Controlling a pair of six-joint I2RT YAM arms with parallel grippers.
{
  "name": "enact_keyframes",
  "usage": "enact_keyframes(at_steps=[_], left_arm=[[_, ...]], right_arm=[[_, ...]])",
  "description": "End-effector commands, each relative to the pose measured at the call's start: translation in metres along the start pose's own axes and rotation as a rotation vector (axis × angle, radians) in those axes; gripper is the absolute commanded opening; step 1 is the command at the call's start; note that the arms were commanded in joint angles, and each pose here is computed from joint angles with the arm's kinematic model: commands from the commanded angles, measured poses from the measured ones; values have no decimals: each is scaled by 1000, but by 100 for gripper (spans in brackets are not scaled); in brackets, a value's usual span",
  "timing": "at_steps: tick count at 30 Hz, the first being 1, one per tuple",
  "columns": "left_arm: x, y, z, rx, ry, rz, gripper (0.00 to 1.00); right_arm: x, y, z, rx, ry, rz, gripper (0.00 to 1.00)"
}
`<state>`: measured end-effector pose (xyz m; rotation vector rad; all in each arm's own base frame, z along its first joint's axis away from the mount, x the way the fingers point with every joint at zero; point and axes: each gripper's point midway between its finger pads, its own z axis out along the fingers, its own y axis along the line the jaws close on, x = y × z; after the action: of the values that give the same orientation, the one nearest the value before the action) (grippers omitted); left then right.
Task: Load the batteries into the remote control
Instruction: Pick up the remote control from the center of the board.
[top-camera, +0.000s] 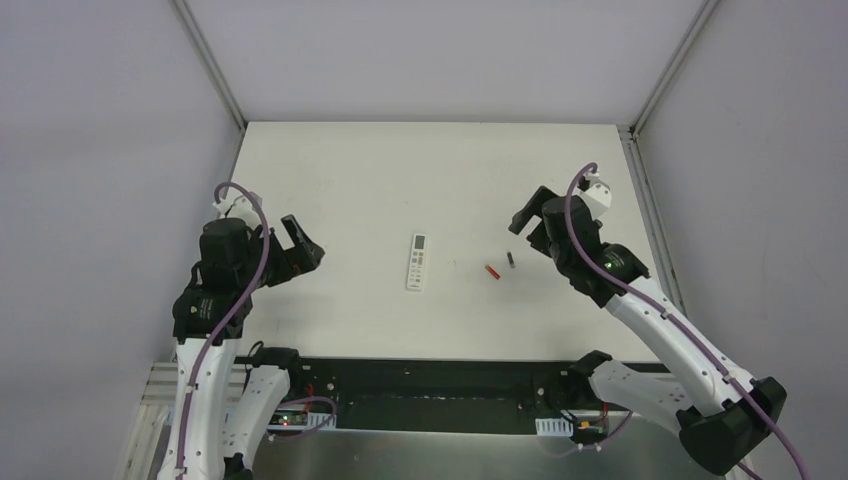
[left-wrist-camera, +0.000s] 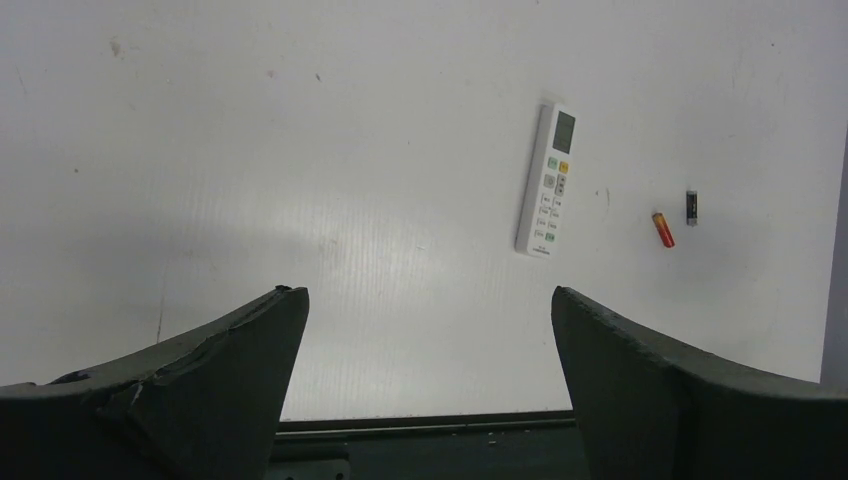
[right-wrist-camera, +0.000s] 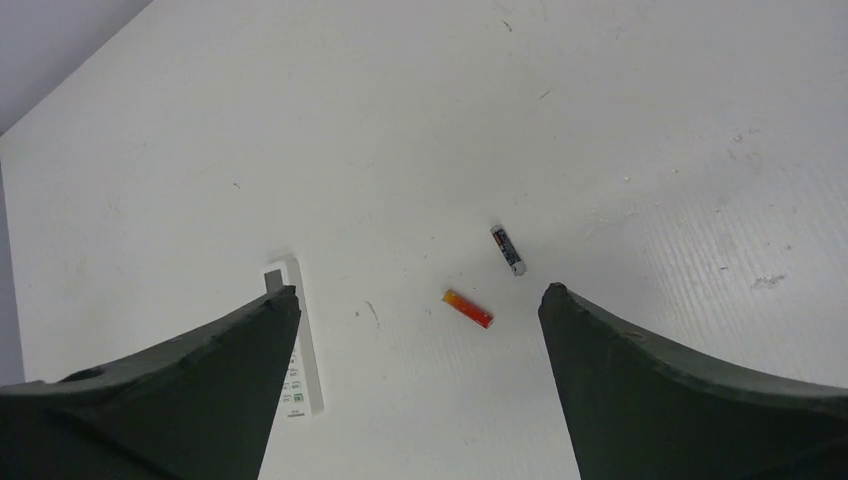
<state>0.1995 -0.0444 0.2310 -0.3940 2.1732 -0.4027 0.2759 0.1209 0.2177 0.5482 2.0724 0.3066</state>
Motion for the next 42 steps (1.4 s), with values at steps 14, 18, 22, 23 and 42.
enact_keyframes(at_steps=[14, 18, 22, 23, 42], left_arm=[[26, -33, 7, 168, 185, 15, 97], [58, -36, 28, 65, 294, 110, 95], [79, -45, 56, -40, 389, 203, 98], [78, -49, 62, -61, 393, 224, 99], [140, -164, 182, -101, 518, 465, 90]], right_arm=[[26, 9, -2, -102, 93, -17, 100], [46, 12, 1, -123, 167, 22, 98], [61, 12, 2, -131, 220, 59, 97], [64, 11, 2, -130, 228, 66, 97], [68, -37, -14, 0, 183, 148, 96]])
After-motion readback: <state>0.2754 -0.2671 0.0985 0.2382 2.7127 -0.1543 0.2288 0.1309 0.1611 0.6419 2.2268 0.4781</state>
